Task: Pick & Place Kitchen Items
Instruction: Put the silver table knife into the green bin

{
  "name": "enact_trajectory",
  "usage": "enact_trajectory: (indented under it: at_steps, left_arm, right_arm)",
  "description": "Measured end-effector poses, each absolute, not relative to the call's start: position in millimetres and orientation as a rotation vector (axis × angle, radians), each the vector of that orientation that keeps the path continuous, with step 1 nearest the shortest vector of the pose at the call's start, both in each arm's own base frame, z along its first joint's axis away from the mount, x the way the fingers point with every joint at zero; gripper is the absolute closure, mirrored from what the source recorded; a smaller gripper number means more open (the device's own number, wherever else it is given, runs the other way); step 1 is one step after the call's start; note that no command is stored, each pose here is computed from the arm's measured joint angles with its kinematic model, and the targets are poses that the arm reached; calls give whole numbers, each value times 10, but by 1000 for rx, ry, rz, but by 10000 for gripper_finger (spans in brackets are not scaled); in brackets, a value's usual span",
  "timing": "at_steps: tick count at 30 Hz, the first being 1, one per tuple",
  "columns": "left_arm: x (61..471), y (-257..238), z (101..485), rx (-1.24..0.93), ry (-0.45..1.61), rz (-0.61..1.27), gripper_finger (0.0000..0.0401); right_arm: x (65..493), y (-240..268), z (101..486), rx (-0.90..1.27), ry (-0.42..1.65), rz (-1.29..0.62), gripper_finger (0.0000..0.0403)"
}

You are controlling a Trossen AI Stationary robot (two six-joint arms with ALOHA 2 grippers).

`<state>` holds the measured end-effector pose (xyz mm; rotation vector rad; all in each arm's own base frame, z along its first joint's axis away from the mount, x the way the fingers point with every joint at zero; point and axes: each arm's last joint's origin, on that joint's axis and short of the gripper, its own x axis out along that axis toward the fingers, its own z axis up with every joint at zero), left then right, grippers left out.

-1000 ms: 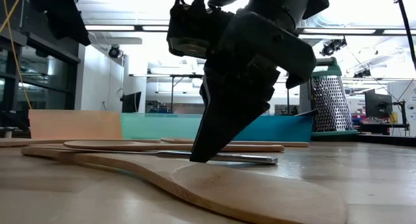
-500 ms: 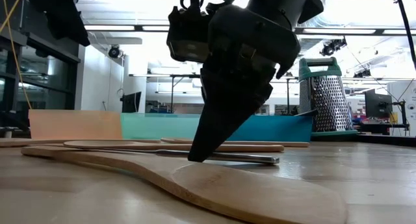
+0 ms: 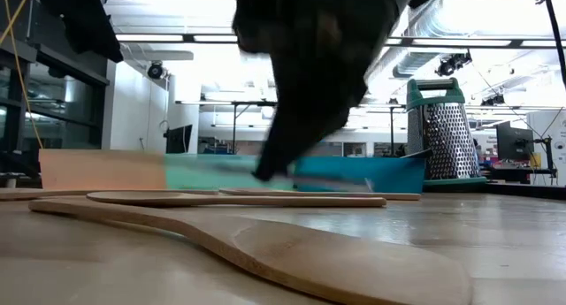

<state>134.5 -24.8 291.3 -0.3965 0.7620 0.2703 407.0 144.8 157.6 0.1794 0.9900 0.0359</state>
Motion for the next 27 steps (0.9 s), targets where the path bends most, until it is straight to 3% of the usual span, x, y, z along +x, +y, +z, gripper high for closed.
enact_trajectory:
  at_steps: [17, 27]
  left_arm:
    - [1374, -241, 2944, -342, 710, 280, 282]
    - [1430, -224, 2994, -279, 615, 346, 282]
  right_arm:
    - [3568, 1074, 2673, 96, 843, -290, 368]
    - [3371, 753, 3111, 79, 717, -411, 368]
